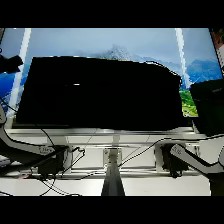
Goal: Fold the clothes and pants, and hang the long-sleeved shirts on hangers.
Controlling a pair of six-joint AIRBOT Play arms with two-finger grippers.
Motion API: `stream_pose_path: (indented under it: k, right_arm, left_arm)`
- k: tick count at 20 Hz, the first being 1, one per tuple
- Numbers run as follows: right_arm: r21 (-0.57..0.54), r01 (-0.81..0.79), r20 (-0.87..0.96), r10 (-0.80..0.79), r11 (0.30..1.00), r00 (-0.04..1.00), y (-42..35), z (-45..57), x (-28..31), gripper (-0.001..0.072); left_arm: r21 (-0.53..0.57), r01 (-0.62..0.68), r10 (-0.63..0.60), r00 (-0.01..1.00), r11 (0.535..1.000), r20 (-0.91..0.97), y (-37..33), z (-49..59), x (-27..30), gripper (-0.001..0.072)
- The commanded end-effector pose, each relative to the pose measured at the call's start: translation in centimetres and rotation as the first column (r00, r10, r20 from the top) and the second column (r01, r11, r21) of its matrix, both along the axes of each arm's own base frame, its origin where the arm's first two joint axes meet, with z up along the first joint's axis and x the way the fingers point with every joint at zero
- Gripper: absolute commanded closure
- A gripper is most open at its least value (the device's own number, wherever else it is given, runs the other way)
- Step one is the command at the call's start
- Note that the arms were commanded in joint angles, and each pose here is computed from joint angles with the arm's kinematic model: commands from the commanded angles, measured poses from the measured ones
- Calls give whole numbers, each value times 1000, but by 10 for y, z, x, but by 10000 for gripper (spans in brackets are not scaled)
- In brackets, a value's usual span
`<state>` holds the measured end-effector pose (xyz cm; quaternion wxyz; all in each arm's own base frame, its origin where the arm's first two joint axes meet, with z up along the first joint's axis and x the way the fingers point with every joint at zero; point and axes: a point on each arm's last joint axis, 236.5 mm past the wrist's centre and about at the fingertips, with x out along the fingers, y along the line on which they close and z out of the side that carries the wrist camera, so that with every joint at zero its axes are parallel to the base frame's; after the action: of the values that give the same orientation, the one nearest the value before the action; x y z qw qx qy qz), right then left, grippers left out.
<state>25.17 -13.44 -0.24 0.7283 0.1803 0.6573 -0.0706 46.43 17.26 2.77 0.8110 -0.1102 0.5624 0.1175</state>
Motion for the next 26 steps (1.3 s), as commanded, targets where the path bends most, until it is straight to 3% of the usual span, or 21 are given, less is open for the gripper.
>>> stream_pose_path:
  k: [1,6,7,8,12,17,20,22,25,26]
  right_arm:
    - [-23,3,-142,-6,1000,990,11,-2,-56,272]
    - [17,-5,-315,10,1000,949,58,-28,-148,258]
    - [21,25,-317,-17,999,948,65,-33,-154,244]
    - [17,67,-316,-58,998,947,70,-36,-157,177]
    - [-11,261,-251,-256,965,934,69,-53,-137,154]
    - [94,330,-140,-315,939,939,76,-77,-90,154]
    - [96,373,-164,-355,923,920,70,-93,-83,154]
    - [87,385,-172,-367,919,914,66,-101,-81,155]
    - [67,395,-118,-386,916,915,56,-107,-69,170]
    - [62,396,-98,-389,916,916,53,-107,-65,316]
  left_arm:
    - [-21,201,-197,973,979,121,-60,48,12,699]
    - [46,353,-356,922,934,151,-97,79,8,699]
    - [43,358,-360,922,933,144,-98,78,6,699]
    - [40,358,-360,922,933,140,-98,77,5,699]
    - [15,359,-358,928,933,105,-100,60,-1,699]
    - [-16,345,-343,937,939,63,-100,21,-9,699]
    - [-1,326,-325,943,945,74,-93,8,-5,698]
    - [-27,251,-249,966,968,68,-80,-1,-5,698]
    - [-73,160,-160,987,984,12,-52,-10,-24,698]
    - [-95,136,-139,990,986,-28,-43,-12,-38,698]
